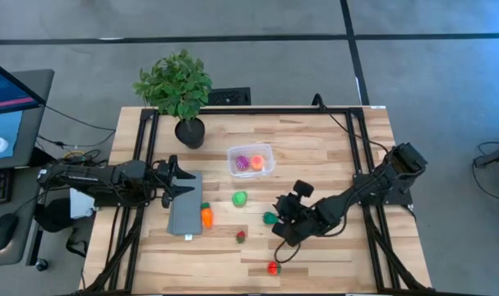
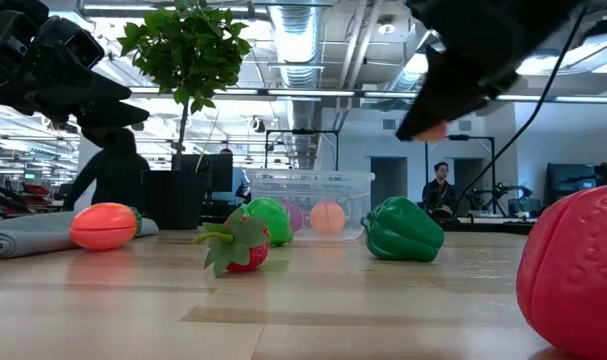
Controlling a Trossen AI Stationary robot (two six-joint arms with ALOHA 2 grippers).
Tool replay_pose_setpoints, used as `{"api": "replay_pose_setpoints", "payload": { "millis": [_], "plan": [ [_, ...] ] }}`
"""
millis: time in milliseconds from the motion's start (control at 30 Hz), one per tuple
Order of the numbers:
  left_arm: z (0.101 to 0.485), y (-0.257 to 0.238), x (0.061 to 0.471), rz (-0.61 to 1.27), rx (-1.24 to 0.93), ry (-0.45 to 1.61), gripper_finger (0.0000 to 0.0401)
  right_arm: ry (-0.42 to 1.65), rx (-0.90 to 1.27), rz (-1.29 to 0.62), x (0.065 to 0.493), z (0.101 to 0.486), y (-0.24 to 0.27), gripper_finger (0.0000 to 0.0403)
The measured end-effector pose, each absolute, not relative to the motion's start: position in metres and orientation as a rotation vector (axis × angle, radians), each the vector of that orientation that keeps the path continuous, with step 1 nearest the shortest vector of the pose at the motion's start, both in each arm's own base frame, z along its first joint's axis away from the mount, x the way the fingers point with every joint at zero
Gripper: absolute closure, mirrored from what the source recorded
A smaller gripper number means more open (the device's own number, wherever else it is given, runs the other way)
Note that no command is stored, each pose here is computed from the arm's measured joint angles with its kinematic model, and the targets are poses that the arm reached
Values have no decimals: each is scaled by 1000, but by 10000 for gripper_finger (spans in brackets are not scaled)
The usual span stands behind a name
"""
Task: Pick and placing Produce into tupperware
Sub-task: Put the small peach into the transparent container
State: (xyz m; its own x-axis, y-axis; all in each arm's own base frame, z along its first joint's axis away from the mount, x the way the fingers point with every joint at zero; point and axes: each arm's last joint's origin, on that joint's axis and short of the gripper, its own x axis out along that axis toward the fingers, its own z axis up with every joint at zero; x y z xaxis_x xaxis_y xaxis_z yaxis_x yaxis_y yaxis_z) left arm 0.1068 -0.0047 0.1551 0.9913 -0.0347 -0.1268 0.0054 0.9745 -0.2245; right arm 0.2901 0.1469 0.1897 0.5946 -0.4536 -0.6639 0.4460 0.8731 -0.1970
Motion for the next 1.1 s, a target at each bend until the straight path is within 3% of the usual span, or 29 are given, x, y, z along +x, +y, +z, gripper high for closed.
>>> {"api": "replay_pose_setpoints", "payload": {
  "millis": [567, 1100],
  "plan": [
    [155, -5, 107, -29, -246, 137, 204, 753, -122, -569, 335, 231, 94, 262],
    [133, -6, 116, -3, -244, 371, 204, 691, -71, -615, 363, 243, 22, 262]
  ]
}}
